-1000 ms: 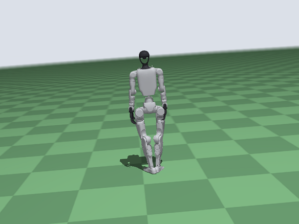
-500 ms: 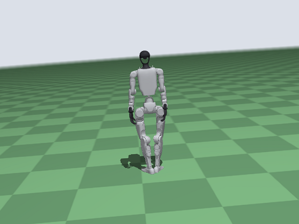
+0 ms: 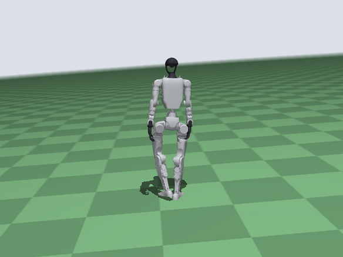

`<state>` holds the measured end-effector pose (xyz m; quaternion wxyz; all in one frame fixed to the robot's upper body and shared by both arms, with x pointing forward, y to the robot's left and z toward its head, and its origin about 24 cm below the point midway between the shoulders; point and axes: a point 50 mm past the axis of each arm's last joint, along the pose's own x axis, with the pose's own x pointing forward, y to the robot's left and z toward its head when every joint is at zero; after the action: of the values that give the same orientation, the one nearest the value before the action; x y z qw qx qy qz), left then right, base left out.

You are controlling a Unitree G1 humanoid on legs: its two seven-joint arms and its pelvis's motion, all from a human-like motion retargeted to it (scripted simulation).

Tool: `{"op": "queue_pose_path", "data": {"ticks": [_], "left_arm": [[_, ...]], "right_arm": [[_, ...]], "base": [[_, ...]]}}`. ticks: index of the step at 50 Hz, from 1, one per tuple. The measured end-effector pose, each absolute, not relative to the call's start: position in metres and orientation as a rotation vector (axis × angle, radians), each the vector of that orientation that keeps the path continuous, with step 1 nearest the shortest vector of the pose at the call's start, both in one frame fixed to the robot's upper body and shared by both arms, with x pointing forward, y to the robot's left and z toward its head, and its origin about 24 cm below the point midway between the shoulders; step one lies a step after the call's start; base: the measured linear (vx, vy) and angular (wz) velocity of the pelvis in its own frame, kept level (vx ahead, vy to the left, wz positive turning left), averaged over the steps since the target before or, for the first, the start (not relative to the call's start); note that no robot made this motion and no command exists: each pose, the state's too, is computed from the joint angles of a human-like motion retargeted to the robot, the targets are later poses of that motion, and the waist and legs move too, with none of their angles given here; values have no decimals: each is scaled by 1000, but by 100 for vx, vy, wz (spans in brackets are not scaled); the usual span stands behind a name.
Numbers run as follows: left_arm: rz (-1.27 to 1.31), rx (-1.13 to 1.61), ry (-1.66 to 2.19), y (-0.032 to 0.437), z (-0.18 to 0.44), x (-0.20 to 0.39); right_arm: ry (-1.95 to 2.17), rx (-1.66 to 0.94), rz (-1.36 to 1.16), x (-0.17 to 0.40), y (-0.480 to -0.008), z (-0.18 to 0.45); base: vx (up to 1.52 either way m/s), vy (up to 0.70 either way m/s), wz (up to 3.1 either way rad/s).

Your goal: Walk run

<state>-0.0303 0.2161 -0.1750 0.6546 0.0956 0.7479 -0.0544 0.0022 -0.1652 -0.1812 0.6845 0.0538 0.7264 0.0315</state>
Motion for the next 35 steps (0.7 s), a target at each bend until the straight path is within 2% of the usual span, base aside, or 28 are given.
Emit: {"op": "queue_pose_path", "data": {"ticks": [12, 20, 27, 35], "left_arm": [[-237, 146, 1907, 211, -167, -75], [-239, 143, 1860, 210, -171, -57], [-245, 188, 1775, 212, -174, -32], [-209, 229, 1775, 224, -172, -17]], "right_arm": [[1279, 37, 102, 104, -172, -170], [1091, 51, 176, 149, -153, -155], [1185, 38, 241, 124, -146, -164], [1462, -1, 253, 45, -146, -181]], "base": [[14, -5, -5], [35, -8, 5], [59, -4, -35], [73, 0, -39]]}}
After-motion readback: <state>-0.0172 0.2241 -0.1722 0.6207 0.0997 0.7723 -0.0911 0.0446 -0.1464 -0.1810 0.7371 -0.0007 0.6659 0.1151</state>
